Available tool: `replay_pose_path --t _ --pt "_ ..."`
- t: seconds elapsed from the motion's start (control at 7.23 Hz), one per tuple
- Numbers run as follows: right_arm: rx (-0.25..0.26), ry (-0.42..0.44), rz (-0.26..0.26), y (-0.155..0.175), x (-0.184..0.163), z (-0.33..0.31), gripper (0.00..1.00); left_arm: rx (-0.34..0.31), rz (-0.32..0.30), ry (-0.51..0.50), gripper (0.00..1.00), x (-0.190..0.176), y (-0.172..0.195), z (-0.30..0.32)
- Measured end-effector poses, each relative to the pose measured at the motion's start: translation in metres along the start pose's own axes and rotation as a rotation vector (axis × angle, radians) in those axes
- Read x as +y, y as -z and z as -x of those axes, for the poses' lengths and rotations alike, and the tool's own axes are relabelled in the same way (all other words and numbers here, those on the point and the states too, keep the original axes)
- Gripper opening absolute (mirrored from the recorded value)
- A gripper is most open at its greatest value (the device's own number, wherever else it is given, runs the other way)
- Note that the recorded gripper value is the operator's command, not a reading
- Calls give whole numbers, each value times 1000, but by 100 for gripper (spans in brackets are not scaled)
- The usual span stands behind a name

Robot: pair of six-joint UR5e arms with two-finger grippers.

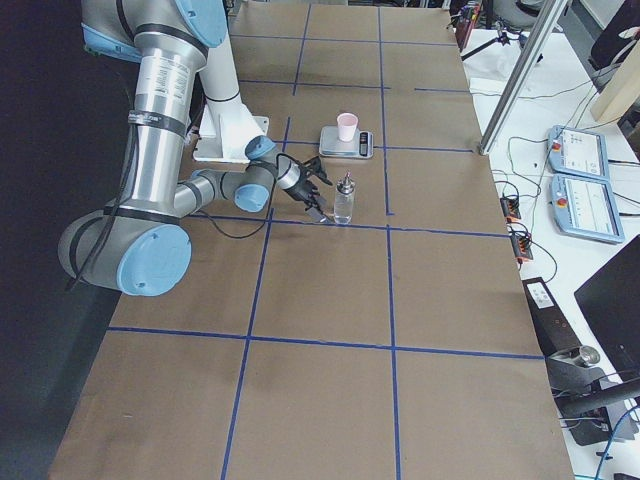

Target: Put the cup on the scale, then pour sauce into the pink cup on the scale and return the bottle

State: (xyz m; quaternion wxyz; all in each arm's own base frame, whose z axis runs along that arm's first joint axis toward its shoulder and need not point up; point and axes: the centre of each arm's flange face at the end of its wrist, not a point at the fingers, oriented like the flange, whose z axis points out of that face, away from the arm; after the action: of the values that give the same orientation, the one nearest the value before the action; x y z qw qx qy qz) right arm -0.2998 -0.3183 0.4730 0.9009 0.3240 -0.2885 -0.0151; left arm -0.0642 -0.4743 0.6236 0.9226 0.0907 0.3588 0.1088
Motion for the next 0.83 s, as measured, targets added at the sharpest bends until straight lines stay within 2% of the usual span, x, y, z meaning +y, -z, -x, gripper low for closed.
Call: replay_pose_path --t 0.28,0.42,0.55,0.69,0.83 --pt "-21 73 101 -18 -39 -101 100 0 1 1 100 2 -1 0" --pt "-40 60 153 -23 -55 -155 100 0 1 1 100 2 -1 0" --pt "-37 19 201 -29 -63 -210 100 0 1 0 100 3 -1 1" --pt "-22 20 232 -35 -70 -263 100 0 2 1 100 3 -1 1" --pt "1 73 271 -37 -79 -312 100 -1 2 1 100 3 -1 1"
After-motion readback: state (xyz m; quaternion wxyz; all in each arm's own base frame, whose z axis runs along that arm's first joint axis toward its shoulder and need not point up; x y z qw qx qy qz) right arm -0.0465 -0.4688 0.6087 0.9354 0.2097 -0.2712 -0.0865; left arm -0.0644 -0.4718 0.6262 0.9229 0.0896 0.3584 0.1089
